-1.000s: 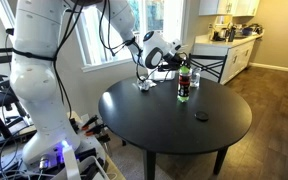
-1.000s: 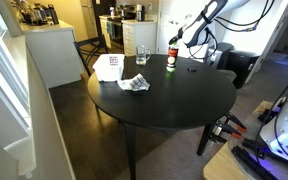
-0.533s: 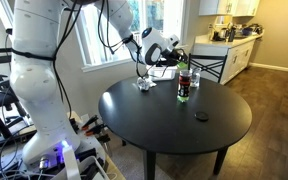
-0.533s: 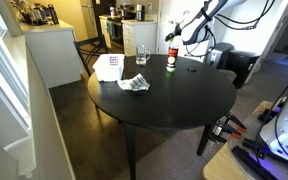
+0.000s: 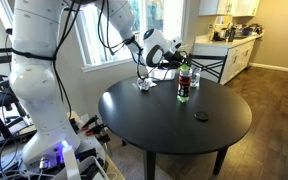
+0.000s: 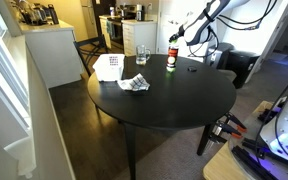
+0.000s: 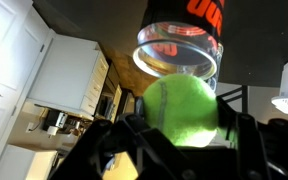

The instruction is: Put the tennis ball in the black container.

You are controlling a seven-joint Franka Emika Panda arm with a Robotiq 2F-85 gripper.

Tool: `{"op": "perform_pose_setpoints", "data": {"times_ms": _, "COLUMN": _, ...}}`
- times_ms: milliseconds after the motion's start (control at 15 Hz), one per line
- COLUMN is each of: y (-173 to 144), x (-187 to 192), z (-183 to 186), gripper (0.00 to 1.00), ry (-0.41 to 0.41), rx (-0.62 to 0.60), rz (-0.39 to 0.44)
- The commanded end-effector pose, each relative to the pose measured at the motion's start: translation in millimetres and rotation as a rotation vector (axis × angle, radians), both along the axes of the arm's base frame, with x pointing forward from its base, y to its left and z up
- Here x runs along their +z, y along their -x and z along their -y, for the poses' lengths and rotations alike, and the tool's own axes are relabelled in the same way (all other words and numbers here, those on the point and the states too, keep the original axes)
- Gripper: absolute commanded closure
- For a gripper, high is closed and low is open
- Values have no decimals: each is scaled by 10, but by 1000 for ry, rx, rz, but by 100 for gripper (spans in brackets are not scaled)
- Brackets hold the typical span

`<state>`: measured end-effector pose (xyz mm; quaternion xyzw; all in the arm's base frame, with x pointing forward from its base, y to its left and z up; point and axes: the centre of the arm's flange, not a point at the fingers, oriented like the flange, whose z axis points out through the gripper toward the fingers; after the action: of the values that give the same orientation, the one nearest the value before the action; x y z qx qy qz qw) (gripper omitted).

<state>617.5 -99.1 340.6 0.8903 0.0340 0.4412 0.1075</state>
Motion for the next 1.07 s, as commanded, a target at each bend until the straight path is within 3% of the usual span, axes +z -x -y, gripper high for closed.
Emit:
{"op": "perform_pose_setpoints", "data": {"times_ms": 0, "y": 281, "x": -205, "z": 1, "gripper": 57, "ry": -14, "rx": -14, "rz": 1}}
{"op": "perform_pose_setpoints", "data": {"times_ms": 67, "y": 288, "x": -218, "z": -2, "gripper": 8, "ry": -15, "rx": -14, "rz": -4}}
{"op": "perform_pose_setpoints", "data": {"times_ms": 333, "y": 305, "x": -242, "z": -10, "gripper": 0, "ry": -16, "rx": -14, "rz": -11}}
{"op": "perform_pose_setpoints", "data": {"times_ms": 867, "y": 315, "x": -232, "z": -6, "gripper": 0, "ry": -27, "rx": -33, "rz": -4}}
{"op": "perform_pose_setpoints", "data": {"times_ms": 933, "y": 65, "x": -99, "z": 17, "gripper": 0, "ry": -7, "rx": -10, "rz": -22}}
{"op": "perform_pose_setpoints", "data": {"times_ms": 1000, "y": 66, "x": -98, "z": 23, "gripper": 0, "ry": -9, "rx": -13, "rz": -22}}
